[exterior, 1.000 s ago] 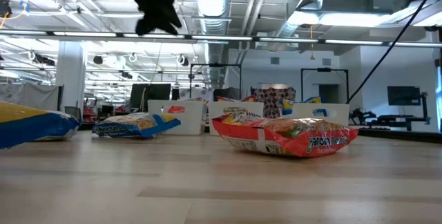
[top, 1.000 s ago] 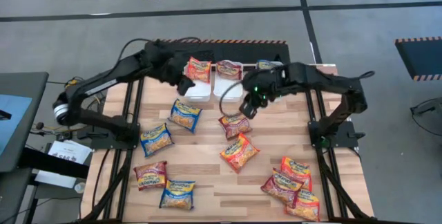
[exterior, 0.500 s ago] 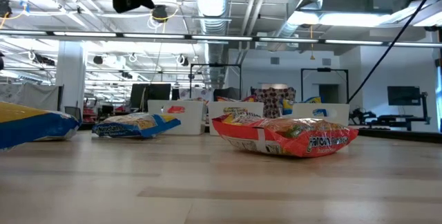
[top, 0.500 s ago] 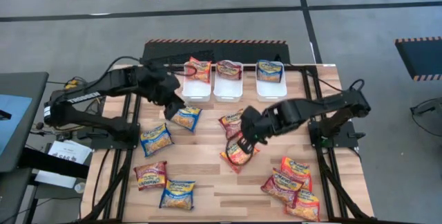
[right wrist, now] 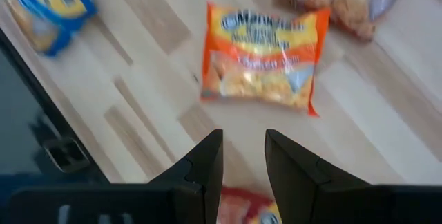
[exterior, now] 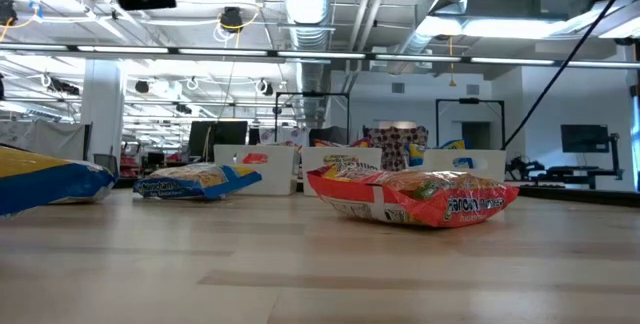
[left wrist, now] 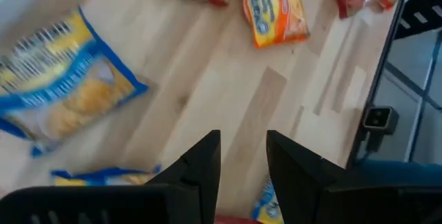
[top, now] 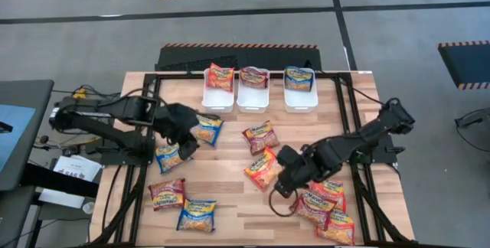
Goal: Sort Maruchan noodles
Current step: Put the red noodle pack into the middle white bin
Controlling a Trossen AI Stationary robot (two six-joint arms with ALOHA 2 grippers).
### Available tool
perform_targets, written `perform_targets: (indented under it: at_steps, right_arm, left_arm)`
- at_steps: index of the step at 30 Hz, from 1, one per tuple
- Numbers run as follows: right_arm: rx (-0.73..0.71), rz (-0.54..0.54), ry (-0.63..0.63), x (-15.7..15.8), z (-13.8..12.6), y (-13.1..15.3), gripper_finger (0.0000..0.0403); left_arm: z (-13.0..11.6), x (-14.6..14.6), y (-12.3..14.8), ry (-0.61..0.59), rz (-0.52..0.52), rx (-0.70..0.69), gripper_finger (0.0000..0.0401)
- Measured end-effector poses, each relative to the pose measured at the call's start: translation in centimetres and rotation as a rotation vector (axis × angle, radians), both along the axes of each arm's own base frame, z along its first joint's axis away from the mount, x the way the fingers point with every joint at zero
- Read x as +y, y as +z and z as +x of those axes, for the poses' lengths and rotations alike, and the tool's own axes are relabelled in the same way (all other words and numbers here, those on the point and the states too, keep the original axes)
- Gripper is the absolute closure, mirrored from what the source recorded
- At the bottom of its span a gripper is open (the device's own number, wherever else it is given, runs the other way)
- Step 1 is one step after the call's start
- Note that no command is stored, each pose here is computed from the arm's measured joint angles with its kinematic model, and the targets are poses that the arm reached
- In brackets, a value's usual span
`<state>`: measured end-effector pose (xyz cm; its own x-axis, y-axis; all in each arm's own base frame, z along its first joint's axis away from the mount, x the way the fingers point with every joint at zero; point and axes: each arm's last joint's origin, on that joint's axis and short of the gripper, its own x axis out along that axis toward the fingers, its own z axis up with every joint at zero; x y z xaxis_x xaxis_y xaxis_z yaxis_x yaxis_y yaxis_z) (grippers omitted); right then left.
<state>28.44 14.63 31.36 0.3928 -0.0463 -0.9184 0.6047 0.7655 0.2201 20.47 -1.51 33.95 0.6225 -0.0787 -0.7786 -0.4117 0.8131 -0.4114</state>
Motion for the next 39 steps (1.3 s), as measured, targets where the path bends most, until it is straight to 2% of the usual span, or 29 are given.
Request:
perform_targets:
  at_steps: [6, 15, 22, 28, 34, 39]
  right_arm:
    - [0.07, -0.021, 0.071, 2.2, -1.9, -1.4, 0.027]
    - [0.111, -0.089, 0.228, 4.2, -4.0, -2.2, 0.027]
    - [0.162, -0.169, 0.375, 3.4, -4.4, -3.2, 0.027]
    - [0.146, -0.179, 0.475, 2.3, -4.6, -2.2, 0.027]
    - [0.073, -0.166, 0.504, 1.0, -5.0, -0.4, 0.027]
    - [0.041, -0.151, 0.461, -0.2, -4.8, 0.3, 0.027]
  left_arm:
    - [-0.1, -1.0, -0.1, 0.094, -0.062, 0.011, 0.0299]
    - [-0.4, -2.7, -0.1, 0.135, -0.104, 0.012, 0.0299]
    - [-0.8, -4.1, -0.1, 0.132, -0.151, 0.024, 0.0299]
    - [-1.0, -4.7, -0.1, 0.103, -0.151, 0.035, 0.0299]
    - [-1.1, -4.9, -0.1, 0.076, -0.141, 0.037, 0.0299]
    - [-1.5, -5.0, -0.4, 0.053, -0.112, 0.078, 0.0297]
